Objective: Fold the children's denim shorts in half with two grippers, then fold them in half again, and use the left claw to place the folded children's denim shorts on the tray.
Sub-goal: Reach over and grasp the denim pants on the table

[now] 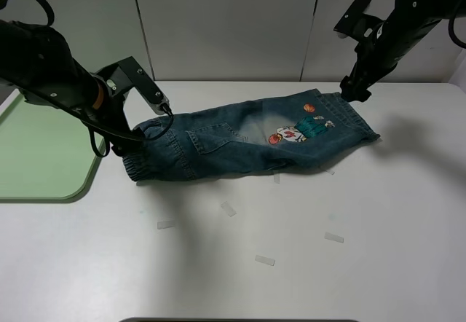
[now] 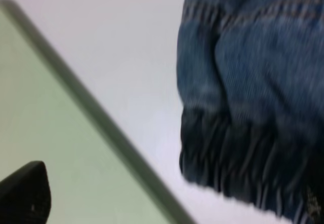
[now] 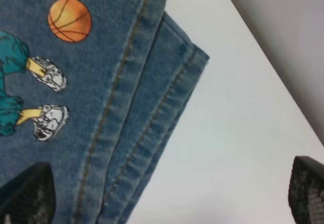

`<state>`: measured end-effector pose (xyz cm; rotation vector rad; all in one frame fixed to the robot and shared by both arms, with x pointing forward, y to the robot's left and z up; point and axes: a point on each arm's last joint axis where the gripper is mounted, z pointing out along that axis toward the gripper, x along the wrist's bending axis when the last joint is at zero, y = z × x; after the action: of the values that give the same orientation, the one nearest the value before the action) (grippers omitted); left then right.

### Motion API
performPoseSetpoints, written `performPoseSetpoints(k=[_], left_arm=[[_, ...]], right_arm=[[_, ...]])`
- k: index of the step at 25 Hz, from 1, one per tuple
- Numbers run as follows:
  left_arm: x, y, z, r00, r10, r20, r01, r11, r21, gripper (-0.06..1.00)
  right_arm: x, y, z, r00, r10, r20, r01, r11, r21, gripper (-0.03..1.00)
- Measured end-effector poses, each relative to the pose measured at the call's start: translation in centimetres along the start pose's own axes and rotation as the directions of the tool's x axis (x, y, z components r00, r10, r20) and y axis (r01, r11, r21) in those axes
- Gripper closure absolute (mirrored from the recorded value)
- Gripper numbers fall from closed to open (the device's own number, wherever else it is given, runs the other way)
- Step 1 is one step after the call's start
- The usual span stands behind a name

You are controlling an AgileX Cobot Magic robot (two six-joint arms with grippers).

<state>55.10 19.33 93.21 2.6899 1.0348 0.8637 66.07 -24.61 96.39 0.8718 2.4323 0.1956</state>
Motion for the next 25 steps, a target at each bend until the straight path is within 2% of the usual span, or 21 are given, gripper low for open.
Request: performPoseSetpoints(k=[6, 9, 13, 16, 20, 23, 25], left_arm=[[1.7, -1.4, -4.0, 0.985, -0.156, -0.073, 0.164, 0.980, 0.114, -0.05], [2.4, -2.5, -7.0, 0.960, -0.262, -0.099, 0.275, 0.947, 0.165, -0.05], [3.0, -4.2, -11.7, 0.908, -0.407, -0.103, 0.419, 0.887, 0.195, -0.03], [3.2, -5.4, -15.3, 0.865, -0.496, -0.080, 0.502, 0.851, 0.152, -0.02], [3.4, -7.1, -20.3, 0.807, -0.590, -0.014, 0.590, 0.807, 0.014, -0.01], [3.3, -9.2, -23.8, 0.778, -0.627, 0.022, 0.627, 0.775, -0.077, -0.01], [2.9, -10.7, -25.5, 0.771, -0.636, 0.039, 0.636, 0.764, -0.109, -0.01]], right_arm=[[0.0, 0.3, -0.7, 0.996, 0.085, -0.004, -0.085, 0.996, -0.023, 0.27], [0.2, 1.0, -1.6, 0.986, 0.168, -0.015, -0.168, 0.984, -0.050, 0.27], [1.3, 2.0, -2.6, 0.953, 0.295, -0.066, -0.298, 0.953, -0.048, 0.27], [2.7, 2.3, -2.8, 0.932, 0.346, -0.105, -0.346, 0.938, 0.014, 0.27], [4.5, 3.0, -3.2, 0.901, 0.412, -0.137, -0.405, 0.911, 0.082, 0.27], [5.9, 3.6, -3.5, 0.890, 0.429, -0.154, -0.414, 0.902, 0.122, 0.27], [6.7, 3.9, -3.8, 0.886, 0.434, -0.164, -0.414, 0.899, 0.144, 0.27]])
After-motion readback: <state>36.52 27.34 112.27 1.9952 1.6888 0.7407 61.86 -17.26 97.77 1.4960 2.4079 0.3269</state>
